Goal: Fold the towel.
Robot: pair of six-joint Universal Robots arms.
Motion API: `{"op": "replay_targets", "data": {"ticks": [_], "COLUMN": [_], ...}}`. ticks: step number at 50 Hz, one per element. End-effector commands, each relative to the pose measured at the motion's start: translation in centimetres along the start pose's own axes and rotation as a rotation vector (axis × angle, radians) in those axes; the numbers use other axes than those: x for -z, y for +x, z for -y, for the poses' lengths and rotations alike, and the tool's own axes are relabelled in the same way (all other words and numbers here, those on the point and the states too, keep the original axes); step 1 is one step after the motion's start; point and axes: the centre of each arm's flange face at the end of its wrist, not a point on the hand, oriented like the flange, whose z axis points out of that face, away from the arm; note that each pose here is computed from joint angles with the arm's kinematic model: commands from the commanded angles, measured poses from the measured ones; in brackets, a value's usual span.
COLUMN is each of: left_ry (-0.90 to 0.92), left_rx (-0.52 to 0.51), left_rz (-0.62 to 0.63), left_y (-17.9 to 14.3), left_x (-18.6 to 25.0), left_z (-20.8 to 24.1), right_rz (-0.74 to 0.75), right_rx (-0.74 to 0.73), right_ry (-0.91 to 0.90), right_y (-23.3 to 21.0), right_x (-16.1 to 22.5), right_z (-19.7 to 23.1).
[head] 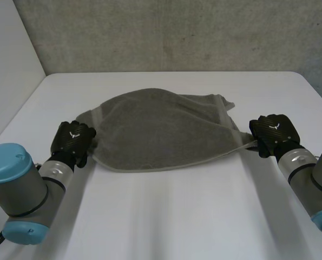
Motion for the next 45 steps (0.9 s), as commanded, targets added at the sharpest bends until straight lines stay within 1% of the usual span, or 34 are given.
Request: {"op": "replay_targets", "data": {"ticks": [1,9,20,24,38,43,44,45], "left_ry": [-0.017,-0.017,0.002,0.004,-0.005,0.009,0.033,0.062], "left_rx": [0.000,0.005,0.015,0.014,0.016,0.008,0.004,-0.004], "left_rz": [-0.006,-0.007,-0.066,-0.069,-0.065,-0.042,-0.026,-0.009], "left_y": [0.2,0.2,0.9,1.0,1.1,0.3,-0.2,-0.7], "left_x": [-0.2,-0.4,-0.1,-0.3,-1.3,-1.1,-1.0,-0.7], "left_z": [-0.6,-0.7,-0.6,-0.7,-1.2,-0.3,0.6,1.7], "right_rz": [-0.010,-0.025,-0.044,-0.075,-0.125,-0.137,-0.137,-0.151], "right_rx": [-0.005,-0.009,-0.009,-0.019,-0.034,-0.036,-0.036,-0.030], "right_ry": [-0.010,-0.010,-0.003,0.003,-0.004,0.035,0.035,0.057], "right_y": [0.5,1.2,1.8,2.8,4.4,5.0,5.0,5.4], "right_x": [0.0,-0.1,0.1,0.0,0.0,0.1,0.1,0.4], "right_z": [-0.4,-0.4,-0.1,0.1,-0.1,1.2,1.2,2.2]}}
